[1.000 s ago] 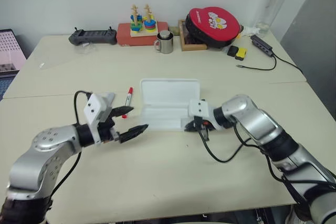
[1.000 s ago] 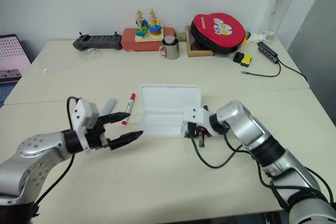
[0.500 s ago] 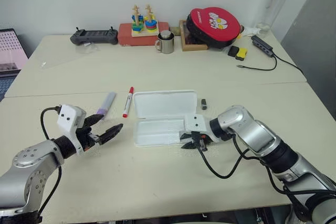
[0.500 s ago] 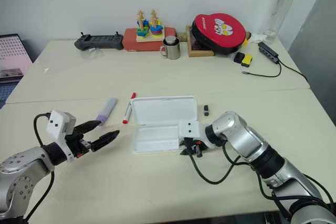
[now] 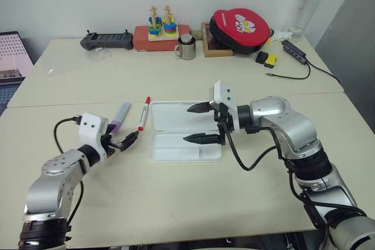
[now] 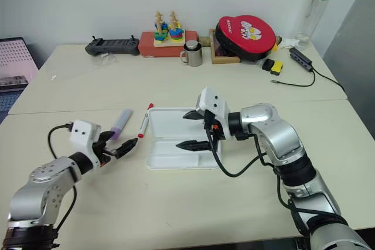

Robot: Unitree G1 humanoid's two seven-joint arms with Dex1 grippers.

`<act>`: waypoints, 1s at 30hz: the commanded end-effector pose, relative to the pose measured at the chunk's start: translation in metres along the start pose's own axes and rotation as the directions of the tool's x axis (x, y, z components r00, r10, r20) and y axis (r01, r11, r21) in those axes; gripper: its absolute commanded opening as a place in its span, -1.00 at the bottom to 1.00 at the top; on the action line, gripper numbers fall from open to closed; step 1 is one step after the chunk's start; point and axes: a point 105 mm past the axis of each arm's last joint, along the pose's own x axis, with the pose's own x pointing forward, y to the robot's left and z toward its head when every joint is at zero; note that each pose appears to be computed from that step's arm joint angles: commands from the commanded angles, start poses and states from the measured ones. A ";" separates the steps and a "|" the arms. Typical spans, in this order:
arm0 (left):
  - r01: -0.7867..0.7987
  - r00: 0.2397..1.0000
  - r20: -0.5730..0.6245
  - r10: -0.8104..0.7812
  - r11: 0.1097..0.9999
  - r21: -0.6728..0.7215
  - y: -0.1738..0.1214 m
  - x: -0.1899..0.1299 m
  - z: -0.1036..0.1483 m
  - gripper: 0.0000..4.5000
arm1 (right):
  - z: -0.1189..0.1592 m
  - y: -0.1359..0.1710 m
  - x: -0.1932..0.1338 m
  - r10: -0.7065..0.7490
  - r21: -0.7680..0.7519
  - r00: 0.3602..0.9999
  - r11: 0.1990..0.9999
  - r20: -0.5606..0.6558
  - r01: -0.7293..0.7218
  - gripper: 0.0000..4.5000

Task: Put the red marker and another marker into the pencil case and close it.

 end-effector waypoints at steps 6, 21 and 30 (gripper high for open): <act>0.030 0.998 -0.048 -0.028 0.998 0.046 -0.006 0.021 0.001 1.00 | 0.019 -0.015 -0.010 -0.084 -0.038 0.996 0.996 0.044 0.085 0.98; -0.027 0.993 -0.116 0.031 0.999 0.043 0.008 0.024 -0.015 1.00 | 0.014 -0.027 -0.022 -0.143 -0.027 0.989 0.989 0.023 0.144 0.98; -0.045 0.997 -0.063 0.047 0.998 0.033 0.008 0.036 -0.004 0.34 | 0.018 -0.023 -0.023 -0.124 -0.033 0.991 0.992 0.047 0.125 1.00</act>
